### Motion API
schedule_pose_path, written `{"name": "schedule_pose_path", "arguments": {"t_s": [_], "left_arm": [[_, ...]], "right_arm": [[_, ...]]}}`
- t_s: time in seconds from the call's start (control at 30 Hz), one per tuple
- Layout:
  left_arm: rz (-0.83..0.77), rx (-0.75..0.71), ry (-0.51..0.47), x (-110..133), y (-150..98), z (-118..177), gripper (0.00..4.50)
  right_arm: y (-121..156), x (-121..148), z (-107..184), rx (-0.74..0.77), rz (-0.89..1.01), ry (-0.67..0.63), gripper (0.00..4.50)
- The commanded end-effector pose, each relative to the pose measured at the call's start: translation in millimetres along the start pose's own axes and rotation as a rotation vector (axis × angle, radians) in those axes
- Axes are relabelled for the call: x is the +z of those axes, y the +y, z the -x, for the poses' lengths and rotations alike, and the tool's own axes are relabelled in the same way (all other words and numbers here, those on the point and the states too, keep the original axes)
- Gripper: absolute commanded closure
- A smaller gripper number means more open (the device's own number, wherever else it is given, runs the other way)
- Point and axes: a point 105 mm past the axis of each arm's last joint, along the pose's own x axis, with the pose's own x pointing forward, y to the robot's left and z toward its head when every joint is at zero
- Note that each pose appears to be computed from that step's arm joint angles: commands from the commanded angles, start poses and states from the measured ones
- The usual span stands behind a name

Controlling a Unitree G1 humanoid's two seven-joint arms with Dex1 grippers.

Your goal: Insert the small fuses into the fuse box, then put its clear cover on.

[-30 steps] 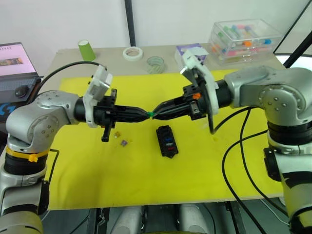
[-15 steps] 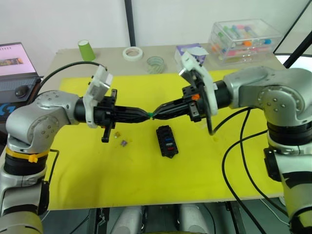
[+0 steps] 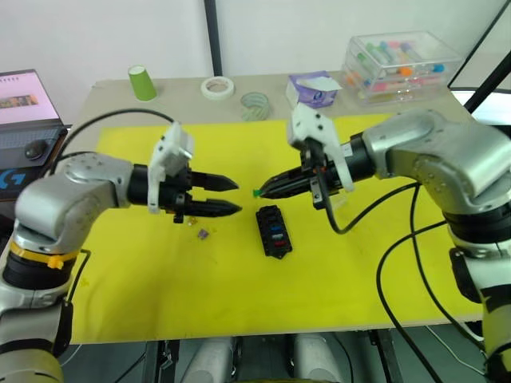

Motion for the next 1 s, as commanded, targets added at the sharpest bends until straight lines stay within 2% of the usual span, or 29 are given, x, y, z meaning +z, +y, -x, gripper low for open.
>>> {"name": "schedule_pose_path", "arguments": {"t_s": [0.03, 0.1, 0.3, 0.63, 1.0], "left_arm": [[-0.03, -0.006, 0.038, -19, 0, -14, 0.52], [-0.038, -0.001, 0.059, -30, 2, -22, 0.03], [-0.077, 0.002, 0.121, -59, 4, -41, 0.03], [-0.093, 0.019, 0.109, -62, 5, -48, 0.03], [-0.105, 0.017, 0.107, -63, 4, -50, 0.03]], "right_arm": [[-6, -4, -3, 0.007, 0.163, 0.019, 4.5], [-9, -10, -7, 0.026, 0.196, 0.031, 4.5], [-14, -33, -18, 0.074, 0.235, 0.094, 4.5], [-16, -52, -24, 0.106, 0.229, 0.146, 4.5], [-17, -60, -27, 0.108, 0.22, 0.164, 4.5]]}}
